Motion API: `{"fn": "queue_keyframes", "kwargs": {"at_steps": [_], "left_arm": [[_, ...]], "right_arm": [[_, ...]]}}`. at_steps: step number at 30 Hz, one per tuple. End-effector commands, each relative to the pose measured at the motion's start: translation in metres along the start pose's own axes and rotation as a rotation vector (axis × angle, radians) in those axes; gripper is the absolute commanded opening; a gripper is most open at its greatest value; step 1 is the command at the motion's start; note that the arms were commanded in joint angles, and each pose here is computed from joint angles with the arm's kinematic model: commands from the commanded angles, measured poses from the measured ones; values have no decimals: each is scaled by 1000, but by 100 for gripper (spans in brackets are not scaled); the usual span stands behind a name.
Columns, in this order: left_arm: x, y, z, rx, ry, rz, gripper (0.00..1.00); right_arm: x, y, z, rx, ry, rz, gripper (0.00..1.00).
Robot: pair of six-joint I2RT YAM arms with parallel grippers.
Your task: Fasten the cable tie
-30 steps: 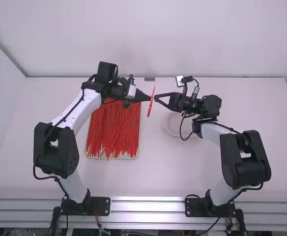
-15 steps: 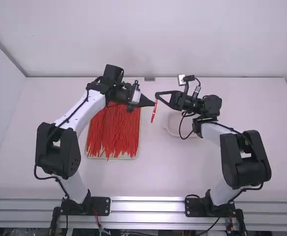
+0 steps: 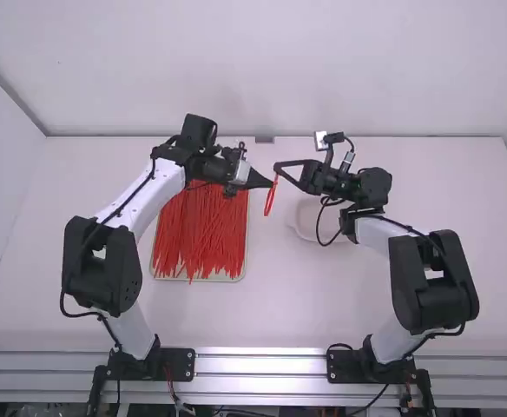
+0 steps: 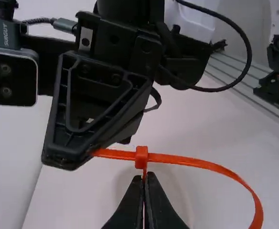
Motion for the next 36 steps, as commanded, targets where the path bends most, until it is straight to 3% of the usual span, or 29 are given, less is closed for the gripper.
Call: {"fn": "queue_keyframes", "kwargs": {"at_steps": [1, 18, 32, 35, 36], "left_arm": [[-6, -2, -6, 4, 50, 23, 2], [-58, -23, -18, 16, 108, 159, 2], [-44, -11, 22, 121, 61, 197, 2], [-34, -11, 32, 120, 13, 176, 12], [-32, -11, 33, 115, -1, 168, 23]], "right_arm": [[7, 5, -4, 20, 2, 45, 0], [7, 5, -4, 20, 3, 45, 0], [4, 6, -4, 37, 37, 30, 0], [4, 7, -4, 40, 44, 30, 0], [3, 7, -4, 41, 45, 30, 0]]}}
Point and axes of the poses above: each hand's point on the last joint's axis, 136 mm out from that joint toward the fingers, its own z axis back along the fingers, its own y axis along the line the jaws close on, x = y × z, the point moved 9 cm from there along z, back along the fingers, and after that the axes turned 13 degrees about z, right-handed, at the moved point
